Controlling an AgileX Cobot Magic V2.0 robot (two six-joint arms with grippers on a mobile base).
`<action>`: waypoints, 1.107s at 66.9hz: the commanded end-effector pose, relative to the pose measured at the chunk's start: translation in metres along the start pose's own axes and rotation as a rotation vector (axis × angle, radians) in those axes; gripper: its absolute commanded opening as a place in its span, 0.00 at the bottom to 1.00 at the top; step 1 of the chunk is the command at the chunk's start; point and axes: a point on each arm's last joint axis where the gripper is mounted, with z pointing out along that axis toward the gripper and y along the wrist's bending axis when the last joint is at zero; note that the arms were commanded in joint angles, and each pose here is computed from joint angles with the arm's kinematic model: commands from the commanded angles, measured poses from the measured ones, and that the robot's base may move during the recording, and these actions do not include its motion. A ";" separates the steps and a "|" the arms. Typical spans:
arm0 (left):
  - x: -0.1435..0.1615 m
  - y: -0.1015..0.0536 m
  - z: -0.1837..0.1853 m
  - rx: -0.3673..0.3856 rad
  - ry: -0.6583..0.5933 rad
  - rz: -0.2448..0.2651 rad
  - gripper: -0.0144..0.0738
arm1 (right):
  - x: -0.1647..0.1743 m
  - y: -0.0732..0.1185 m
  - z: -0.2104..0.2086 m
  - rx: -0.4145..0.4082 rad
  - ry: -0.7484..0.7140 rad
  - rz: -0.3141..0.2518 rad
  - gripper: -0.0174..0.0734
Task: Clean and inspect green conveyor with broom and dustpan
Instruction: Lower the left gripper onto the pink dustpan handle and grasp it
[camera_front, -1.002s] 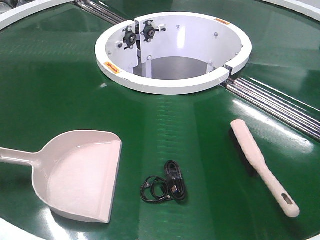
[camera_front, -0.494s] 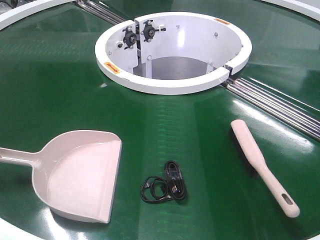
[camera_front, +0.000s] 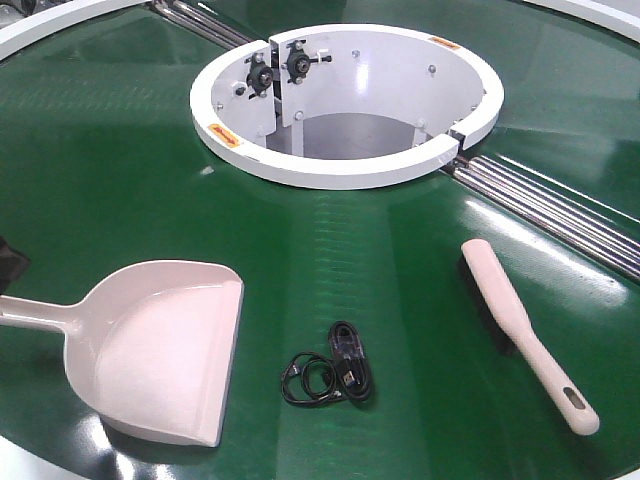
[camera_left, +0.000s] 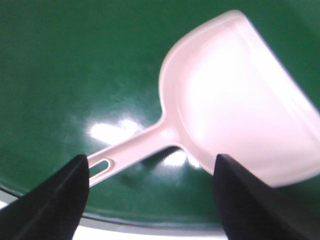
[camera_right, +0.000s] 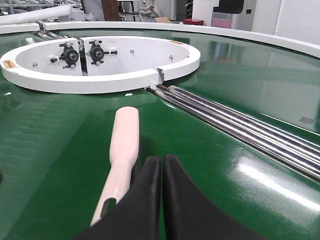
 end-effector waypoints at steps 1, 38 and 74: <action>-0.013 0.003 -0.003 0.054 0.019 0.142 0.71 | 0.000 0.000 0.000 0.006 -0.069 -0.009 0.18; -0.022 0.029 0.050 -0.014 0.180 0.388 0.71 | 0.000 0.000 0.000 0.006 -0.069 -0.009 0.18; -0.025 0.022 0.084 0.193 0.166 0.875 0.71 | 0.000 0.000 0.000 0.006 -0.069 -0.009 0.18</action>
